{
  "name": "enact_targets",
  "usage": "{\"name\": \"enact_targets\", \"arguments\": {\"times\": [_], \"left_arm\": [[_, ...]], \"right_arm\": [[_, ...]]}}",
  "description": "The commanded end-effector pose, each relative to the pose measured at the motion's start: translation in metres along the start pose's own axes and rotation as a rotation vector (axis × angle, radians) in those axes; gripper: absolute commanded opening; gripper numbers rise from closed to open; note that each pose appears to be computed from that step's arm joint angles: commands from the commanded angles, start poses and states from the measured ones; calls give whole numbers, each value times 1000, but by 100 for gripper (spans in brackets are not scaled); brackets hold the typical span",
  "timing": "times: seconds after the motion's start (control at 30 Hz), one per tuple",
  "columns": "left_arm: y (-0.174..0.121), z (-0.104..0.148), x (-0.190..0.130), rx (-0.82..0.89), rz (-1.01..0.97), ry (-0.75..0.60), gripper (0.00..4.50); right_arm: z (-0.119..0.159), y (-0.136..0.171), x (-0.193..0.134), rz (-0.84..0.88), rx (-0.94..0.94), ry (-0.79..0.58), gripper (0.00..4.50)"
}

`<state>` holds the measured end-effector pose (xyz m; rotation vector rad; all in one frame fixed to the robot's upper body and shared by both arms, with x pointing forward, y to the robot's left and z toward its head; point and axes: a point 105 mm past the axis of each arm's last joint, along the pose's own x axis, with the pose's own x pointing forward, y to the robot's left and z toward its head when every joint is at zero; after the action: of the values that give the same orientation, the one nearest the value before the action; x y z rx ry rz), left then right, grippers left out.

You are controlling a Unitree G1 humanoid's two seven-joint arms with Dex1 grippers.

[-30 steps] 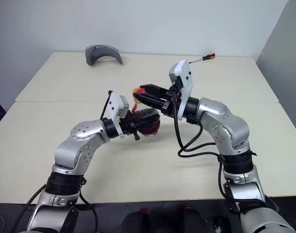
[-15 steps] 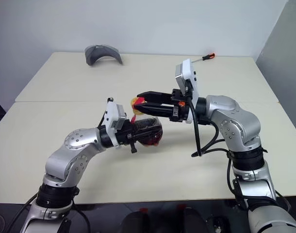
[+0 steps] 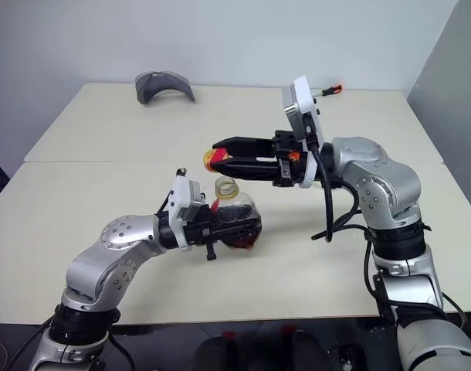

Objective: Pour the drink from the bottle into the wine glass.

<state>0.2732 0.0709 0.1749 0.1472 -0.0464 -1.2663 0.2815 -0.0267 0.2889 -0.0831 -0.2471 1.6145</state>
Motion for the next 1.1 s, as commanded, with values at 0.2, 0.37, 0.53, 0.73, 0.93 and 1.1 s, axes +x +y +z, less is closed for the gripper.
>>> {"name": "enact_targets", "arguments": {"times": [0.2,0.37,0.53,0.73,0.93,1.1], "left_arm": [[18,18,-6,68,69,-49,101],[20,17,-11,64,91,-45,101],[19,15,-12,53,105,-47,101],[17,13,-3,34,118,-62,101],[14,14,3,19,105,-70,101],[15,15,5,20,102,-73,101]], "right_arm": [[5,-19,-22,-206,-54,5,117],[-12,-27,-54,-415,-59,63,117],[-42,-28,-87,-685,2,127,117],[-97,-18,-121,-1130,101,231,117],[-129,-14,-160,-1487,158,271,117],[-150,-7,-189,-1692,232,290,117]]}}
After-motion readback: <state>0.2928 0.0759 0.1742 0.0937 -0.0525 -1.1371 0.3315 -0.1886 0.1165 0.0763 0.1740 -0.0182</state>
